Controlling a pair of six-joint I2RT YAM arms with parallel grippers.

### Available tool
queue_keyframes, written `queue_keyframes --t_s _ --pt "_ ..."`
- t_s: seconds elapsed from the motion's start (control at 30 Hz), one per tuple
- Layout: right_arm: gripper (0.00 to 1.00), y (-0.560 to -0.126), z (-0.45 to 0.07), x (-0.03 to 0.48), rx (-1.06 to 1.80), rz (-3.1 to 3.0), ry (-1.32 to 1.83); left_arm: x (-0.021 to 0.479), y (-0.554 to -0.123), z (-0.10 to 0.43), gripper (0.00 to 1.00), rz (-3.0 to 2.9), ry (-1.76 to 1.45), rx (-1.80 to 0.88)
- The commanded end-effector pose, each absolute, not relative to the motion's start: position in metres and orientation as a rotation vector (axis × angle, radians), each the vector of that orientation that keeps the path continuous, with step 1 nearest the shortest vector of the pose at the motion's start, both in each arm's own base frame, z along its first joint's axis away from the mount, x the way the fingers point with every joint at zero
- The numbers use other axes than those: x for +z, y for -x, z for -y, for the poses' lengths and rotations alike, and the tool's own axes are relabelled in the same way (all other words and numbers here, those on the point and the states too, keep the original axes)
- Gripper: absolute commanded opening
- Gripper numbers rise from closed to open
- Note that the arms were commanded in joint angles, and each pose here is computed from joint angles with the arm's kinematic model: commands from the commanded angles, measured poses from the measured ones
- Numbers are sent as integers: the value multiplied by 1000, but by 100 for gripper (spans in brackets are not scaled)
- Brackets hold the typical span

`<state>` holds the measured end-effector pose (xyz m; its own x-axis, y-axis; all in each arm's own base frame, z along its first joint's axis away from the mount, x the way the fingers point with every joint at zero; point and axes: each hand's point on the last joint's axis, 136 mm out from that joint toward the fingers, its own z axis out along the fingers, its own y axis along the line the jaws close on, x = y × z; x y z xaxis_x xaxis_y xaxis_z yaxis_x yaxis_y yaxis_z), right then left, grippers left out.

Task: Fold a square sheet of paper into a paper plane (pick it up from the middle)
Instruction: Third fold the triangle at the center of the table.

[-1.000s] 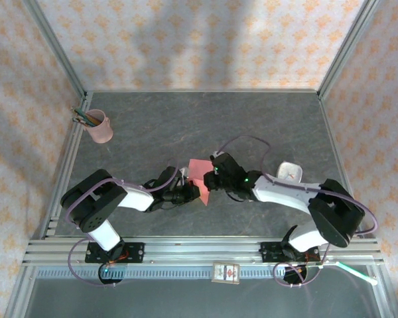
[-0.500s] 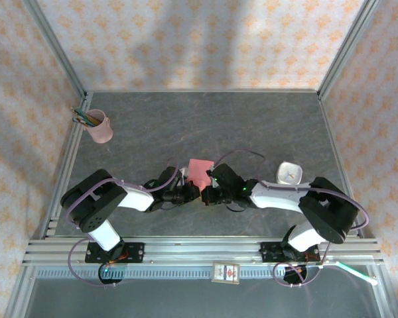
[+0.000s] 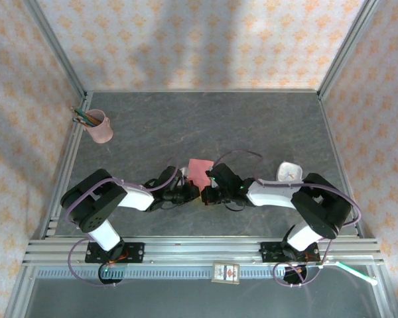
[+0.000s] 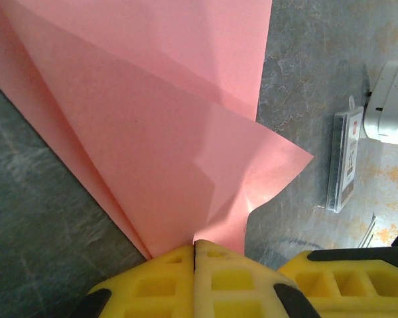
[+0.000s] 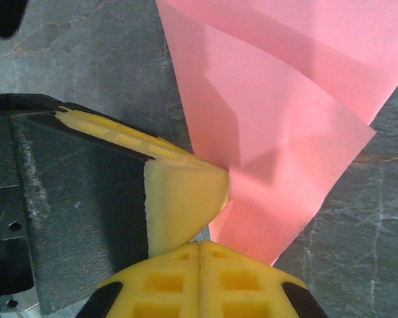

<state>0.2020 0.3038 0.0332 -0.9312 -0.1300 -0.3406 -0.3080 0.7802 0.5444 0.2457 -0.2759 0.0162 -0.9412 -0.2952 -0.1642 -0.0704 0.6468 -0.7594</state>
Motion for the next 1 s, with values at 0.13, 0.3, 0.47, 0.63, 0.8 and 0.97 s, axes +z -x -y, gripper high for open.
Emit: queue_keyframes --t_s 0.13,0.3,0.47,0.63,0.8,0.97 --pt "0 -205 -288 7 761 -2746 339 -22 -232 252 0 -2727 341 -974" --pt "0 -204 -284 4 741 -2760 341 -22 -232 253 0 -2727 338 -975" --pt "0 -207 -295 28 837 -2699 338 -22 -232 252 0 -2727 337 -975" --pt "0 -205 -306 50 969 -2649 328 -21 -232 252 0 -2726 338 -971" --pt "0 -199 -305 42 994 -2667 317 -21 -232 252 0 -2724 336 -973" --pt "0 -194 -301 24 983 -2703 310 -21 -232 252 0 -2725 333 -971"
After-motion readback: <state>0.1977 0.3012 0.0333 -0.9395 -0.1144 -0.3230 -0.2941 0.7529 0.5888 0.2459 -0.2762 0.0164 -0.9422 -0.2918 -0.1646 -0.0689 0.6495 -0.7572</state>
